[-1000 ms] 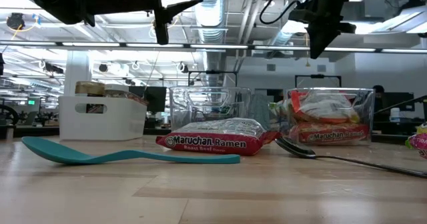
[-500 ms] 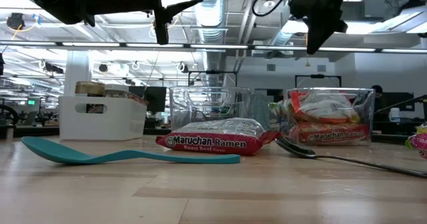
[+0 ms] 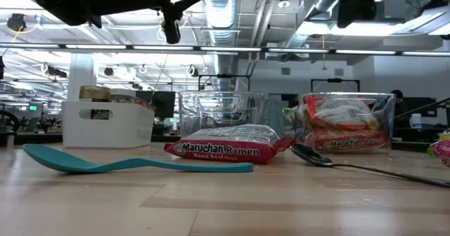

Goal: Pick & Place Food Item
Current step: Put the green noodle pack into the right transparent bin

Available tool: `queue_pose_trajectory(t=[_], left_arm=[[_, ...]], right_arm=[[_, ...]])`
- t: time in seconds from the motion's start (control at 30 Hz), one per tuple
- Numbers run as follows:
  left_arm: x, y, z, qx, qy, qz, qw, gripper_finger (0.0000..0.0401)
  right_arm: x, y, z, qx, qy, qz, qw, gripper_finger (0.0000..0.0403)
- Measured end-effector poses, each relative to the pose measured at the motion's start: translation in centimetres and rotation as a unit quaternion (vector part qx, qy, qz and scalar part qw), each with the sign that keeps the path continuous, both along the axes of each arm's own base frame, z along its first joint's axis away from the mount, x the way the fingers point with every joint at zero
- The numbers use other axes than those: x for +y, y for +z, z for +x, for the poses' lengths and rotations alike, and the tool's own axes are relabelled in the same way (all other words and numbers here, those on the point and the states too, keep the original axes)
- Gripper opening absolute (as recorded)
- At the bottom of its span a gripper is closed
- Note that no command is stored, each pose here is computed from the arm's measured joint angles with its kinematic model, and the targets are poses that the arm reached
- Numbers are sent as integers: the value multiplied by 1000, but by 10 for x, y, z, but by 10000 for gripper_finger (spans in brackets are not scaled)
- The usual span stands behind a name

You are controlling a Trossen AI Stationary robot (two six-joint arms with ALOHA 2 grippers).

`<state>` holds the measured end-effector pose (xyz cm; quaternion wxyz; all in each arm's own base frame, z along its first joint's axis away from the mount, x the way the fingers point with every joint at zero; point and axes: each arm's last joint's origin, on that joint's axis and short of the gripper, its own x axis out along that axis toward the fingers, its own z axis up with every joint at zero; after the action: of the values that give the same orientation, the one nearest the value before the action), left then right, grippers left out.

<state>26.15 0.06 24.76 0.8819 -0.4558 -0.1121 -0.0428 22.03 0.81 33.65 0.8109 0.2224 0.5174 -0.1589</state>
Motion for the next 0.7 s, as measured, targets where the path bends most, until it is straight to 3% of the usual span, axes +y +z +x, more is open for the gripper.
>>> queue_pose_trajectory(t=[0.43,0.57,0.7], left_arm=[[-1,1,0,-7,-22,6,1000,163],[-1,1,0,-7,-22,6,1000,163],[-1,1,0,-7,-23,6,1000,163]], right_arm=[[72,1,-19,19,48,80,995,0],[92,1,-29,25,18,103,994,0],[112,1,-40,2,-41,90,995,0]])
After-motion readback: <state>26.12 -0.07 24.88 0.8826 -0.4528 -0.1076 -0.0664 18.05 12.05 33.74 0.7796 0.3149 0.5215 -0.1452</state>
